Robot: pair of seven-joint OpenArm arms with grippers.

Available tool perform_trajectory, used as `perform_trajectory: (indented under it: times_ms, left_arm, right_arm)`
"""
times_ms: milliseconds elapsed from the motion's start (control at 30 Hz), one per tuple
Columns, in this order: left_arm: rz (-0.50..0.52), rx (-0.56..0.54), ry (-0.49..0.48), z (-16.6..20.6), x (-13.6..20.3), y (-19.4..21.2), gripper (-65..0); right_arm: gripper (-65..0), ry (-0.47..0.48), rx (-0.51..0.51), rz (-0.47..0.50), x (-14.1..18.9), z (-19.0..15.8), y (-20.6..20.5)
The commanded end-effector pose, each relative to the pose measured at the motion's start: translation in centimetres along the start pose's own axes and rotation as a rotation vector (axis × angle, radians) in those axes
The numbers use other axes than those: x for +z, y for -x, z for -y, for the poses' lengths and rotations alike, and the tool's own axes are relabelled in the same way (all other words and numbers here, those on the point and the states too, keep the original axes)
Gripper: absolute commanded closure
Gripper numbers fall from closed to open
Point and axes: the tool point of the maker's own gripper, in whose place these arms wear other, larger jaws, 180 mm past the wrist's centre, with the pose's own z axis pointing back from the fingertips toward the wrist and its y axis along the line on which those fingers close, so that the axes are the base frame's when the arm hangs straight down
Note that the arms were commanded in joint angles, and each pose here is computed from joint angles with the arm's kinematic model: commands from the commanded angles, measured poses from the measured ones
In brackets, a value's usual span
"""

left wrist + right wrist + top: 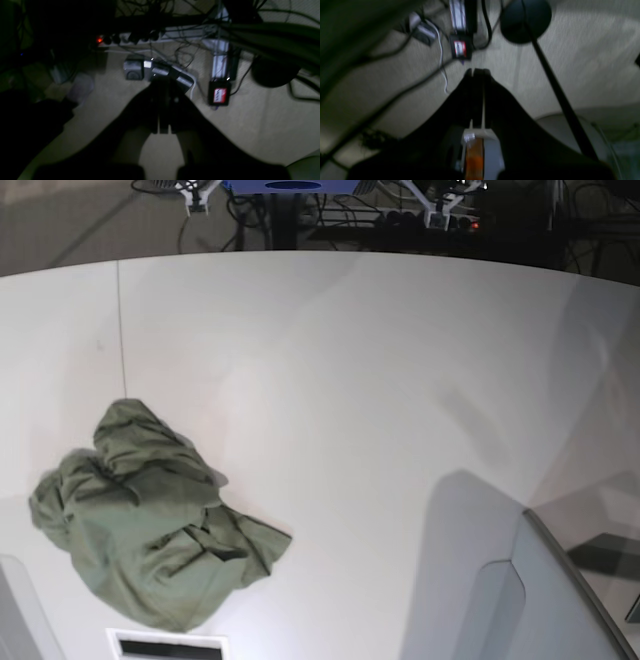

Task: Layout the t-shirt on the table in an organized manner, then fold the t-shirt properly
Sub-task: 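Move the right gripper down toward the crumpled green t-shirt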

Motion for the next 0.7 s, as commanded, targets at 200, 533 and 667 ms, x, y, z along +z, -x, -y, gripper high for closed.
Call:
perform_trajectory:
  times_ms: [200,533,667]
  left_arm:
    - [-0.025,-0.005,-0.016,-0.9,0.4,1.4,0.0]
    - [0.029,-0.048,-0.032,-2.6,2.5,2.2,0.0]
    - [0.083,-0.097,-0.043,-4.1,5.0,2.5,0.0]
  right_arm:
    - [0.0,-0.003,-0.008,0.014,0.4,-0.1,-0.7]
    - [0.0,0.003,-0.012,0.005,0.8,0.0,1.5]
    - [0.0,0.042,-0.008,0.053,2.6,2.3,2.2]
